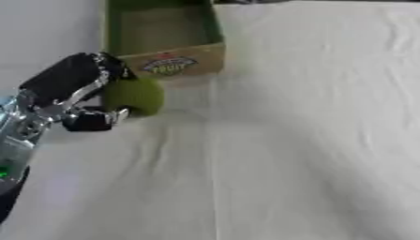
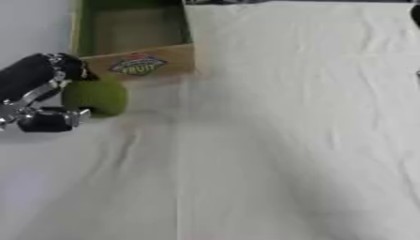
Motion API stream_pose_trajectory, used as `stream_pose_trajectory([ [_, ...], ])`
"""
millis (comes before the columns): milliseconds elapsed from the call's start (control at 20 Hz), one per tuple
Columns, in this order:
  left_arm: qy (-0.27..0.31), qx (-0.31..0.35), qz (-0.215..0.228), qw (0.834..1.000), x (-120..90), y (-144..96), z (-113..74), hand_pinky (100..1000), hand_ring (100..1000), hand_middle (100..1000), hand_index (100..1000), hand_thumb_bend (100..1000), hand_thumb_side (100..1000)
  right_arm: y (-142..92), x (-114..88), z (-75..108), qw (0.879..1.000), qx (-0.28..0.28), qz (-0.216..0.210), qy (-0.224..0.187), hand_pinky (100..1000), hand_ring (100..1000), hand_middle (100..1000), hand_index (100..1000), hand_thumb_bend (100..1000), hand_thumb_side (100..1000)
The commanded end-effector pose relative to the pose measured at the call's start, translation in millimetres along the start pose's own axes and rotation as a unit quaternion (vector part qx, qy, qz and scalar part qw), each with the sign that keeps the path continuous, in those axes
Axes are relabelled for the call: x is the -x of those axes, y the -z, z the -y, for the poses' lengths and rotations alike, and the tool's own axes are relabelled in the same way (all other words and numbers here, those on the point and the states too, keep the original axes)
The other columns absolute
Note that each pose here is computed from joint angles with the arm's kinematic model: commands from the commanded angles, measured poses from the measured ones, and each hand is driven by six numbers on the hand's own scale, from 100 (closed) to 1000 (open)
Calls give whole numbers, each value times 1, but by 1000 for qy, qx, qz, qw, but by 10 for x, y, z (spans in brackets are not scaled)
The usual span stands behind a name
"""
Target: Pick up objects on the table and place them in the box.
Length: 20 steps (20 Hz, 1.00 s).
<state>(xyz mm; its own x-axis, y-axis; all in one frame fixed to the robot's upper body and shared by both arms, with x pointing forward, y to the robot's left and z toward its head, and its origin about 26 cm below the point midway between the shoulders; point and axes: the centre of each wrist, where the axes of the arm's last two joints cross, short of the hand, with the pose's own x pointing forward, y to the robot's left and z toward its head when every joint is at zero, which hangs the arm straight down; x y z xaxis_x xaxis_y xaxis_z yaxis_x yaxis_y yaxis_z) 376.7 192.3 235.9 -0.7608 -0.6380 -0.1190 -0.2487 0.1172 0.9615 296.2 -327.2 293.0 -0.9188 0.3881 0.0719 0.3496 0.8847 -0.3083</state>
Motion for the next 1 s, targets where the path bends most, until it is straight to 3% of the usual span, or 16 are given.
stream_pose_trajectory([
  [50,49,-63,24,996,-37,-25,-408,146,467,456,670,115,100,78,-46,55,1000,-3,17,-5,817,640,601,750,100,470],
  [200,70,-108,28,991,-34,-21,-641,155,466,458,670,180,100,97,-49,60,1000,-1,21,-6,815,640,601,749,100,470],
  [400,80,-136,7,987,143,26,-803,158,463,454,664,179,100,155,-59,48,999,5,33,-1,811,639,602,748,100,467],
  [700,82,-147,-21,986,619,82,-804,160,455,445,645,173,100,217,-71,26,999,10,45,9,810,637,603,747,100,453],
  [900,87,-174,-41,980,822,146,-798,177,457,441,634,129,100,255,-78,-1,998,16,52,18,809,637,603,747,100,447],
  [1000,94,-174,-38,980,924,162,-806,205,461,444,634,189,100,282,-84,-12,998,17,57,23,809,637,603,747,100,445],
])
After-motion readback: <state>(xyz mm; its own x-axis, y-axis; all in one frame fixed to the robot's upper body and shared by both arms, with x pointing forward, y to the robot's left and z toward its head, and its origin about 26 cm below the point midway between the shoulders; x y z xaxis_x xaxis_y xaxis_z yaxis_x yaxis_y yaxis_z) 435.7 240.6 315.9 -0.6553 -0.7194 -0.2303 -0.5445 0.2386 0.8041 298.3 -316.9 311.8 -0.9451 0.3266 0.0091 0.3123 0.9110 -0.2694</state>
